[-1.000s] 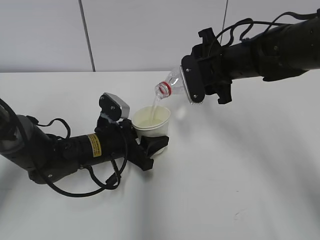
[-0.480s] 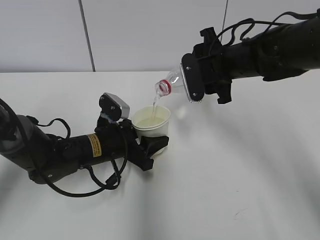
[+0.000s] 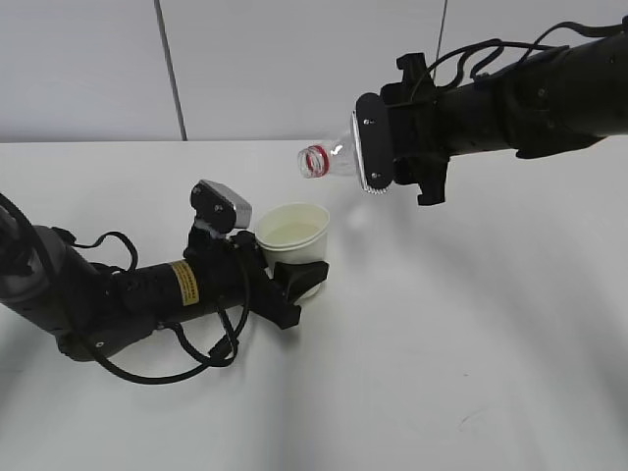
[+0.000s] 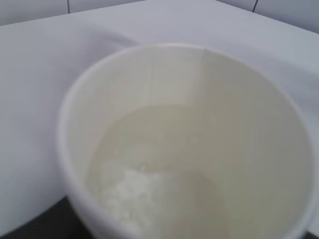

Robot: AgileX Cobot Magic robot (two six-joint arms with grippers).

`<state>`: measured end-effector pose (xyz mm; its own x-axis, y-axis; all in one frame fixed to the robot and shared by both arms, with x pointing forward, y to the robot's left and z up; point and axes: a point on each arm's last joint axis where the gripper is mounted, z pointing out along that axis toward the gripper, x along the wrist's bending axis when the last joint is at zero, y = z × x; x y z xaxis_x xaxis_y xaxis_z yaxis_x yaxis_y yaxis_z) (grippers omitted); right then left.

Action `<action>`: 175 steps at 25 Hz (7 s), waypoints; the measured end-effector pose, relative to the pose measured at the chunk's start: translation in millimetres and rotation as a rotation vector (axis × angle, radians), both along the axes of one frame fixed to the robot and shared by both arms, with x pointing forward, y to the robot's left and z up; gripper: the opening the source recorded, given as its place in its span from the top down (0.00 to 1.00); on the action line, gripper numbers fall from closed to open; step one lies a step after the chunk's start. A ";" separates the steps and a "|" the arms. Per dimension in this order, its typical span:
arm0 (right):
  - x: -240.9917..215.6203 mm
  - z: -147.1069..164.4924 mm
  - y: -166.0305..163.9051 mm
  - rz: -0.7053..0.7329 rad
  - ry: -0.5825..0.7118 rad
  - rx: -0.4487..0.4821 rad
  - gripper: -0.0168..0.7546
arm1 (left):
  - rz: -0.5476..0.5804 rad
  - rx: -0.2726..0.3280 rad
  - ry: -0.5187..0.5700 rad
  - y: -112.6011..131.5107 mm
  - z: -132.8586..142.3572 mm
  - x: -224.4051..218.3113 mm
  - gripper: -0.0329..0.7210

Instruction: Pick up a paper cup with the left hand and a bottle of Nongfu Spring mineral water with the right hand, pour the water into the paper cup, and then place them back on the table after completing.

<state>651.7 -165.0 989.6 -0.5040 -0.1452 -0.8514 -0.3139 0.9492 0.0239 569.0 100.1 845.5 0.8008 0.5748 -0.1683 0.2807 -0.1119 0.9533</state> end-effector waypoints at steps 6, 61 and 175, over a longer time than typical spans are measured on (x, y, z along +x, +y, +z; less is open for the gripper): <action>-0.2 -0.1 0.5 -0.035 0.023 0.063 0.37 | 0.021 -0.009 0.002 0.9 0.5 1.5 0.45; 8.9 3.7 -63.2 -0.497 0.515 1.112 0.37 | 0.102 -0.027 0.004 16.6 1.7 12.1 0.45; 12.2 -51.2 -70.1 -0.100 0.564 1.342 0.37 | 0.399 0.078 -0.012 98.6 -4.9 61.2 0.34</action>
